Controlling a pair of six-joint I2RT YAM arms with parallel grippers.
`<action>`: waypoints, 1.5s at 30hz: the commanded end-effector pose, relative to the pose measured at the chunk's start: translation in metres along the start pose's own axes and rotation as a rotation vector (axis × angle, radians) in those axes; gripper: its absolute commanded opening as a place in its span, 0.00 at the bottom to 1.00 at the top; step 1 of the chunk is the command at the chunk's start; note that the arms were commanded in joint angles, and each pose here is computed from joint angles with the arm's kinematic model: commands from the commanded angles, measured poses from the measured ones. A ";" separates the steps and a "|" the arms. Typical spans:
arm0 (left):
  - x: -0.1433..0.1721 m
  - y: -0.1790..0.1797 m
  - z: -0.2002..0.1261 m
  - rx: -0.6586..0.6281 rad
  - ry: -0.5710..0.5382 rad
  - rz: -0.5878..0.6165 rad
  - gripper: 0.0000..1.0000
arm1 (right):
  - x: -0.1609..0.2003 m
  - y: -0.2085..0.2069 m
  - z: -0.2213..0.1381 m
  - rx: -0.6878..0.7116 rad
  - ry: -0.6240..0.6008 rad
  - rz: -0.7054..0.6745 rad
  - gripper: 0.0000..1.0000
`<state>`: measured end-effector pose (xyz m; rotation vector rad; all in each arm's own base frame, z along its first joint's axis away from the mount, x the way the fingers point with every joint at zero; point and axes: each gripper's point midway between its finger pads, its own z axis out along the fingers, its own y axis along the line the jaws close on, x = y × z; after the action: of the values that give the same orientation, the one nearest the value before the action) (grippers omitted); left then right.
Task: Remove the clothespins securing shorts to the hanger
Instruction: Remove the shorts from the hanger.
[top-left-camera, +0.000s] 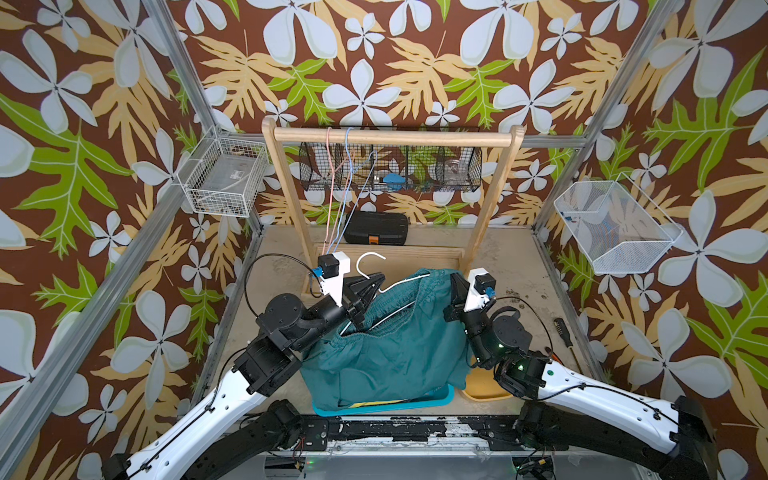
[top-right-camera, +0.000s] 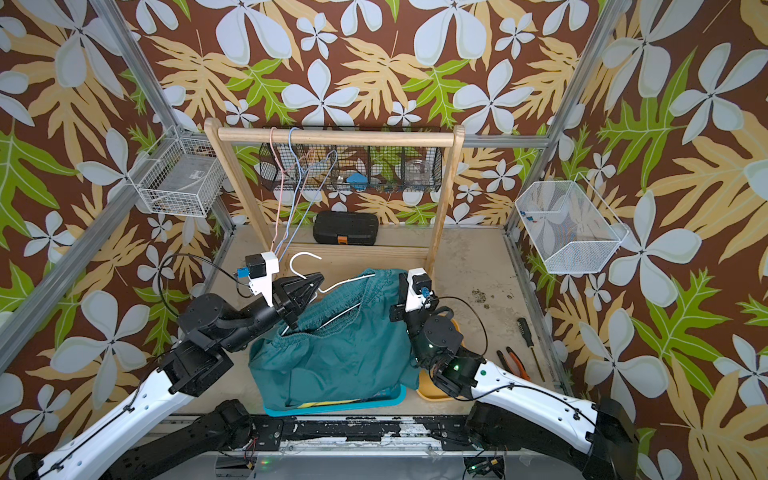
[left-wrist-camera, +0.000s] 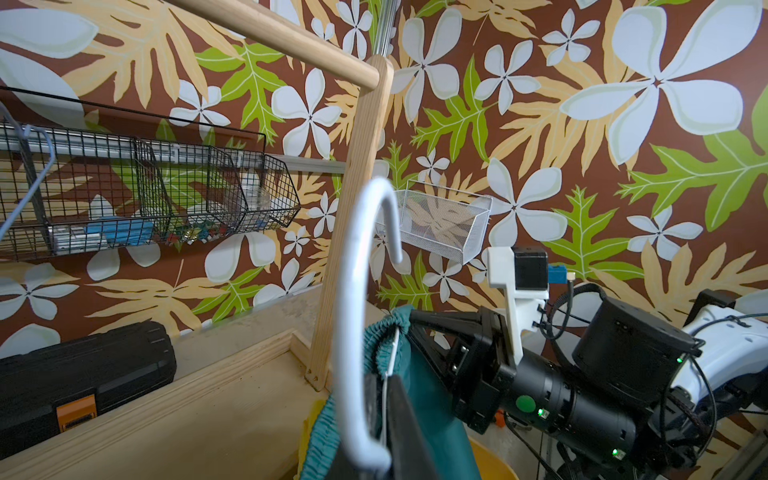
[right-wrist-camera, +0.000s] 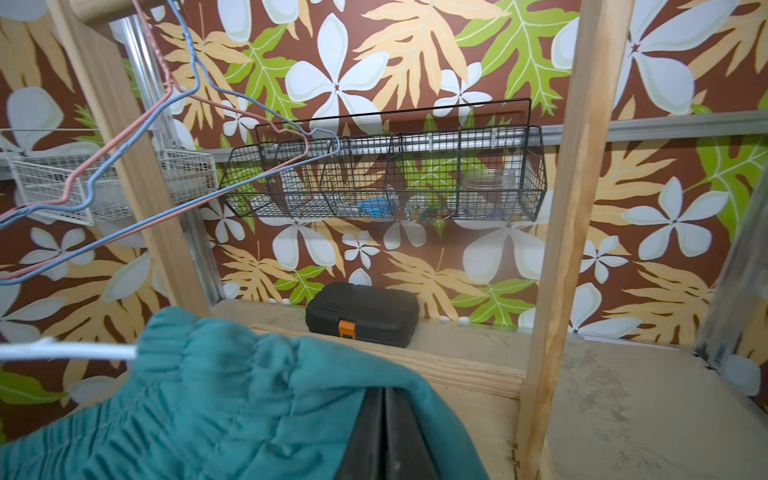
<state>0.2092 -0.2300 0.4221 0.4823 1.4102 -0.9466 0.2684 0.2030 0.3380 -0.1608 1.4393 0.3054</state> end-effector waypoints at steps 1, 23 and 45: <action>-0.007 -0.003 0.000 0.013 -0.014 0.025 0.00 | -0.008 0.017 -0.008 -0.130 -0.023 0.050 0.25; 0.000 -0.008 0.004 0.049 0.004 -0.003 0.00 | -0.003 0.082 -0.014 -0.064 0.028 0.147 0.81; 0.012 -0.006 -0.005 0.037 0.047 0.071 0.00 | -0.014 0.039 -0.028 -0.034 0.040 0.128 0.00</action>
<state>0.2003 -0.2336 0.4131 0.5577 1.4215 -0.9470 0.2311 0.2261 0.3578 -0.0462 1.4360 0.3699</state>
